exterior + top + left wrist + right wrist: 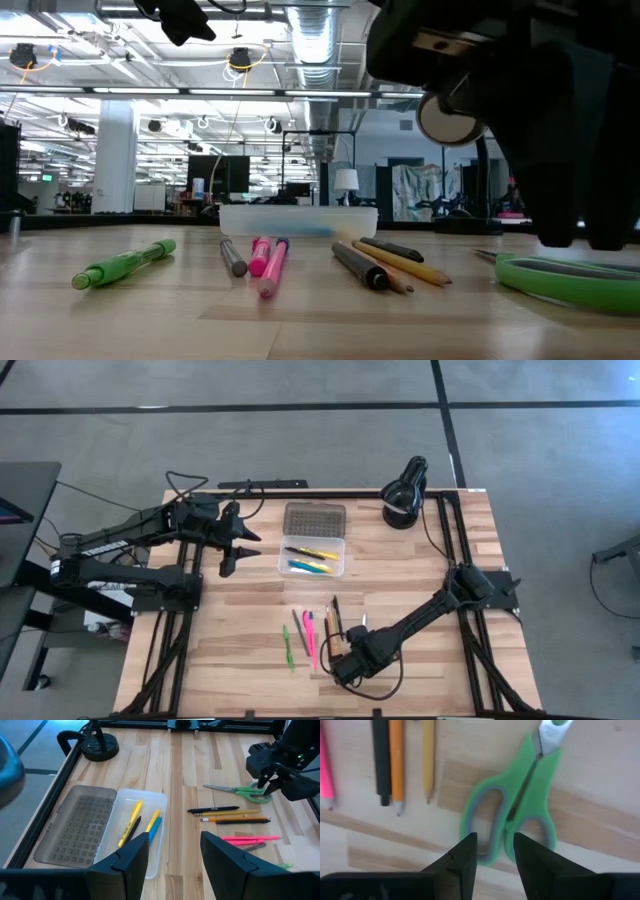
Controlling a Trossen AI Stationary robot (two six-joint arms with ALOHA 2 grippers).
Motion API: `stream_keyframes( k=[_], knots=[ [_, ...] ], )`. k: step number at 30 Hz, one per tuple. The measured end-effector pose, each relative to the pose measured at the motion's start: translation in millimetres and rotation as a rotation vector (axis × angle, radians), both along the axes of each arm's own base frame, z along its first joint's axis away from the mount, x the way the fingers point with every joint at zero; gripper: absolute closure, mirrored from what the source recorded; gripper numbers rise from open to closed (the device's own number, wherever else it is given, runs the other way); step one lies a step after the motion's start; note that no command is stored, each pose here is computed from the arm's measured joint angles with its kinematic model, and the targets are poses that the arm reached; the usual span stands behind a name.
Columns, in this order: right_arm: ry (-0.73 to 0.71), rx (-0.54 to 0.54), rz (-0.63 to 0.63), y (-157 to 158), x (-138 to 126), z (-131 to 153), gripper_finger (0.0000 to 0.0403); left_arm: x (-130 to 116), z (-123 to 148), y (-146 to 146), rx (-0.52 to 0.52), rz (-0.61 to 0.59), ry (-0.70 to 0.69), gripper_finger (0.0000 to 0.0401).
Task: Pick & place school supplies into a supply box
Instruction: Put the green scissors into the supply box
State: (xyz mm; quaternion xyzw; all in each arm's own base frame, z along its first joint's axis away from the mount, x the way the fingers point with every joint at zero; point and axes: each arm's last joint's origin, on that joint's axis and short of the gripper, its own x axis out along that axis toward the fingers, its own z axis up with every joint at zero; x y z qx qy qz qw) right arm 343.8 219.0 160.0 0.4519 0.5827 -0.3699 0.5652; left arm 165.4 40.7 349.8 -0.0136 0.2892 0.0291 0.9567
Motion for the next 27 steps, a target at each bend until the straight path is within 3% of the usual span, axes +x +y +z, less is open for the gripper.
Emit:
stream_keyframes(
  k=[18, 27],
  knots=[
    [0.067, 0.042, 0.016, 4, 2, -20, 0.0243, -1, -1, 0, -0.003, -0.001, 0.016, 0.0228],
    [0.105, 0.062, 0.023, 5, 5, -32, 0.0266, -1, -1, 0, -0.002, -0.002, 0.016, 0.0228]
  ],
)
